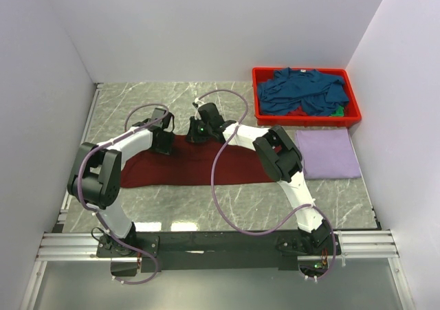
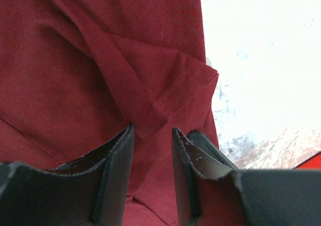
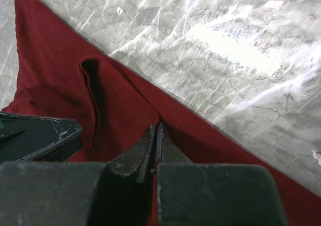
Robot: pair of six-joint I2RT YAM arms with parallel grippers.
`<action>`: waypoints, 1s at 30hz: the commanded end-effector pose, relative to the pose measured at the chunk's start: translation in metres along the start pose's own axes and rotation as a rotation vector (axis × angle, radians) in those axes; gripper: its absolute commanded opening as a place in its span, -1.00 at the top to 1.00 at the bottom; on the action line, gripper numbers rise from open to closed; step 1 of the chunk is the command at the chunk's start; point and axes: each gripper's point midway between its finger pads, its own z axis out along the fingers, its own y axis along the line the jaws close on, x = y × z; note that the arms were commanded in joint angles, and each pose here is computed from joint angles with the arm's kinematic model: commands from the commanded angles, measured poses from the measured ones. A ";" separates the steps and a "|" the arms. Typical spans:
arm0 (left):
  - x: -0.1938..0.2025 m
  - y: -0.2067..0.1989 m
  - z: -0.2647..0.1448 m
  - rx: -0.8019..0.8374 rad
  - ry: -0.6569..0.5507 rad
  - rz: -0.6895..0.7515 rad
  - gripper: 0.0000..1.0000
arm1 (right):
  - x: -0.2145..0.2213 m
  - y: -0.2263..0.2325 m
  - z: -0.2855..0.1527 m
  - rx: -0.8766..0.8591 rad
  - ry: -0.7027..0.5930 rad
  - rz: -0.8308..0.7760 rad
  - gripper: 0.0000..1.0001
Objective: Fold and stack the t-shirts
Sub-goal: Fold the tshirt
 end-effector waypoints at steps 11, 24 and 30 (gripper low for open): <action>-0.001 0.006 -0.006 0.032 -0.024 -0.049 0.03 | -0.005 -0.001 -0.001 -0.022 -0.023 -0.015 1.00; -0.008 -0.004 -0.003 0.077 -0.062 -0.069 0.19 | -0.003 0.000 -0.001 -0.029 -0.020 -0.019 1.00; -0.009 -0.008 -0.006 0.088 -0.067 -0.060 0.45 | -0.003 -0.002 -0.002 -0.021 -0.020 -0.022 1.00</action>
